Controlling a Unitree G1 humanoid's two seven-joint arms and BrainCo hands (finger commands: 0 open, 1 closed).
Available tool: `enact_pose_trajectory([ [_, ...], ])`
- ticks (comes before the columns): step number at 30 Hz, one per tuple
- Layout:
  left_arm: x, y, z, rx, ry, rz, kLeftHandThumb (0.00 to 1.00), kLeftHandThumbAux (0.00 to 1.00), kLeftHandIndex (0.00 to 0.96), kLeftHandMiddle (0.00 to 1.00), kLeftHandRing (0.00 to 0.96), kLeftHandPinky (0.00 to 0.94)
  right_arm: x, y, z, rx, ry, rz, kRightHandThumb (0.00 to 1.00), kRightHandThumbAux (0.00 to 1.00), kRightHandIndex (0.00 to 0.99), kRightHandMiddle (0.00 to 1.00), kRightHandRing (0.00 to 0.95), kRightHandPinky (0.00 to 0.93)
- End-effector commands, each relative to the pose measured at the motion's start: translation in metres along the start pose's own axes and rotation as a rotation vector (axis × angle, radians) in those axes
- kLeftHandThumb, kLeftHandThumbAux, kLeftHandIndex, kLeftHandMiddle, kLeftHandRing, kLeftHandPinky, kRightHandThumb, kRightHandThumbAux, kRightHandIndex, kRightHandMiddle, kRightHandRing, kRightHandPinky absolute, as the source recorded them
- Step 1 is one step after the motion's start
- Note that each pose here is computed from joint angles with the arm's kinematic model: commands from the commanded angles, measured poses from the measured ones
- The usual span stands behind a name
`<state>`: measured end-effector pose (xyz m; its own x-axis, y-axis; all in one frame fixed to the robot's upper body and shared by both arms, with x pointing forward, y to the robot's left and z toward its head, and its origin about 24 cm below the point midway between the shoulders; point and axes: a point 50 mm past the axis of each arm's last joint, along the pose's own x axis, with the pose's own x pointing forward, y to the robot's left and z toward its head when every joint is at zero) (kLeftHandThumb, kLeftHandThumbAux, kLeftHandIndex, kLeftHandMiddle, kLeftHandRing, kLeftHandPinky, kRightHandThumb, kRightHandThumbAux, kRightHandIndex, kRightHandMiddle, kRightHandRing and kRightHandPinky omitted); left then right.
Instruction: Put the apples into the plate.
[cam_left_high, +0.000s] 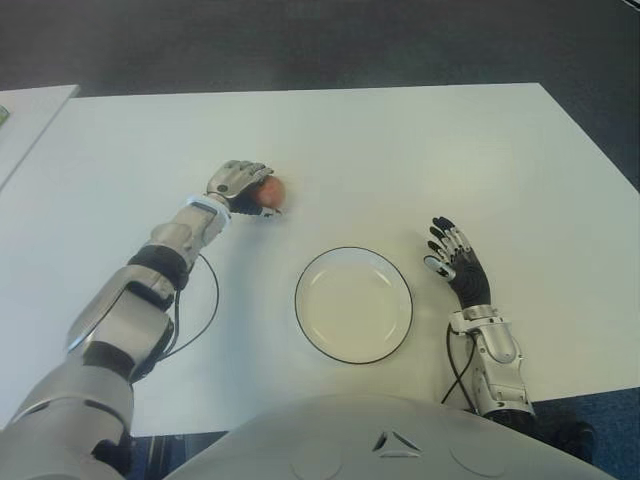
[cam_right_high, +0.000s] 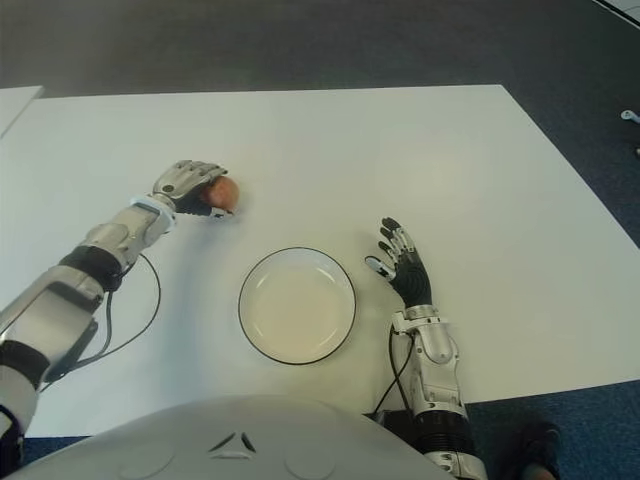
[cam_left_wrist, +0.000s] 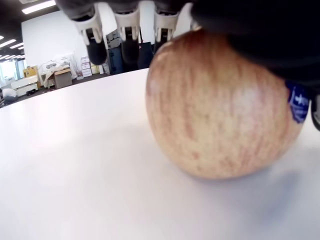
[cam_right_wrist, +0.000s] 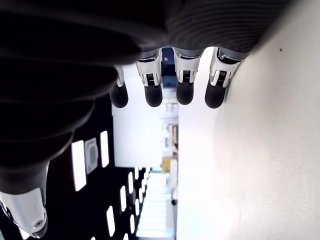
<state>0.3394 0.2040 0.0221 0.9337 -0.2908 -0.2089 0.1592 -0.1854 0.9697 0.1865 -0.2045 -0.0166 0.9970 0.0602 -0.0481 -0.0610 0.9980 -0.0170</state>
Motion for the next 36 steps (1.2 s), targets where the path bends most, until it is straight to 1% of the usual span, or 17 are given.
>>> enact_pose_trajectory([
  [1, -0.0049, -0.0161, 0.0000, 0.050, -0.013, -0.073, 0.673, 0.652, 0.421, 0.644, 0.623, 0.643, -0.0199, 0.0013, -0.0267, 0.046, 0.158, -0.023, 0.157, 0.624, 0.080, 0.078, 0.056, 0.096],
  [4, -0.0050, -0.0164, 0.0008, 0.070, -0.031, -0.077, 0.703, 0.685, 0.437, 0.712, 0.695, 0.712, -0.0200, 0.0005, -0.0263, 0.050, 0.159, -0.023, 0.165, 0.625, 0.084, 0.086, 0.065, 0.112],
  [10, -0.0043, -0.0178, 0.0015, 0.046, -0.022, -0.088, 0.718, 0.697, 0.443, 0.766, 0.746, 0.768, -0.0201, -0.0015, -0.0254, 0.053, 0.159, -0.021, 0.165, 0.619, 0.090, 0.095, 0.080, 0.131],
  [17, -0.0028, -0.0185, 0.0027, 0.047, -0.025, -0.117, 0.724, 0.698, 0.444, 0.797, 0.782, 0.803, -0.0200, -0.0030, -0.0257, 0.062, 0.164, -0.018, 0.159, 0.608, 0.090, 0.097, 0.082, 0.125],
  [24, -0.0034, -0.0189, 0.0021, 0.048, -0.028, -0.126, 0.725, 0.698, 0.443, 0.832, 0.816, 0.829, -0.0196, -0.0035, -0.0250, 0.059, 0.157, -0.023, 0.175, 0.622, 0.086, 0.099, 0.084, 0.121],
  [36, -0.0046, -0.0190, 0.0018, 0.023, -0.042, -0.143, 0.729, 0.696, 0.444, 0.844, 0.831, 0.844, -0.0184, -0.0038, -0.0229, 0.053, 0.139, -0.025, 0.212, 0.633, 0.102, 0.119, 0.099, 0.146],
])
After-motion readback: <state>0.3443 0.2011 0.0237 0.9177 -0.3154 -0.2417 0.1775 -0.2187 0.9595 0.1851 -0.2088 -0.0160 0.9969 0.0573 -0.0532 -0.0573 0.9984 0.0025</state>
